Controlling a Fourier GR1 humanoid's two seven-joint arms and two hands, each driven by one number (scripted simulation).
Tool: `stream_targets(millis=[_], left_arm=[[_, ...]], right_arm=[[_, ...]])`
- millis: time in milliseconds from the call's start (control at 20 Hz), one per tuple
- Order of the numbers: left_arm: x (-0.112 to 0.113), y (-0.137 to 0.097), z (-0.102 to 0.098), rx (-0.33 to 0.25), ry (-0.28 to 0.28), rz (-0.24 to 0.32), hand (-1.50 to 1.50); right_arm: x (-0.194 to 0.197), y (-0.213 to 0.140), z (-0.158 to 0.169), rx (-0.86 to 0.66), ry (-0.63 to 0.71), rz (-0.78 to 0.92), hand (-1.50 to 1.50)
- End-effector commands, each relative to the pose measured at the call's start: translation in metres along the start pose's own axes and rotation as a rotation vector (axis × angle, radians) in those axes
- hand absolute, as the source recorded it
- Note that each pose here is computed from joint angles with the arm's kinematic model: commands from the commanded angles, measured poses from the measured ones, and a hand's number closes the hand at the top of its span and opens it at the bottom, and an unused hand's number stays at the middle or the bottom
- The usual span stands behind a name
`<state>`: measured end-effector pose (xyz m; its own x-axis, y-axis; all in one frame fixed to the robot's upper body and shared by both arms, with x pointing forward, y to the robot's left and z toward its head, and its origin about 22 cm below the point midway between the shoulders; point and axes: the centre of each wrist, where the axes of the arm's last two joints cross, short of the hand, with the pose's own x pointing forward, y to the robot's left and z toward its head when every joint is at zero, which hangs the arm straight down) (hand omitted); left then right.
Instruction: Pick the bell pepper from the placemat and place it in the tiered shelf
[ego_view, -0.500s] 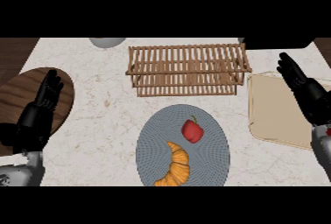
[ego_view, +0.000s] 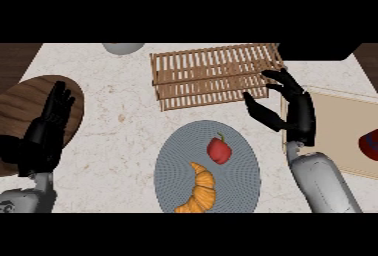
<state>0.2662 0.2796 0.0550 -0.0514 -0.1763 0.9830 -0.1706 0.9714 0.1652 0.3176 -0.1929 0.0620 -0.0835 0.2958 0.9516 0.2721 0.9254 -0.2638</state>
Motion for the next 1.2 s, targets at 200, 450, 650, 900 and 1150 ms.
stream_targets(millis=[200,450,650,900,1150], left_arm=[[-0.003,-0.01,0.001,0.027,0.035,0.039,0.0],[0.003,-0.008,0.013,0.026,0.031,0.023,0.0],[-0.001,-0.009,0.005,0.024,0.029,0.041,0.0],[-0.004,-0.014,0.007,-0.013,0.044,0.034,0.0],[0.002,-0.005,0.001,0.002,0.026,0.033,0.0]], right_arm=[[0.048,0.05,0.067,0.075,-0.118,-0.042,-1.5],[0.065,0.038,0.056,0.261,0.001,0.315,-1.5],[0.096,0.066,0.065,0.385,0.075,0.527,-1.5],[0.104,0.102,0.059,0.353,0.146,0.936,-1.5],[0.127,0.136,0.067,0.339,0.279,1.091,-1.5]])
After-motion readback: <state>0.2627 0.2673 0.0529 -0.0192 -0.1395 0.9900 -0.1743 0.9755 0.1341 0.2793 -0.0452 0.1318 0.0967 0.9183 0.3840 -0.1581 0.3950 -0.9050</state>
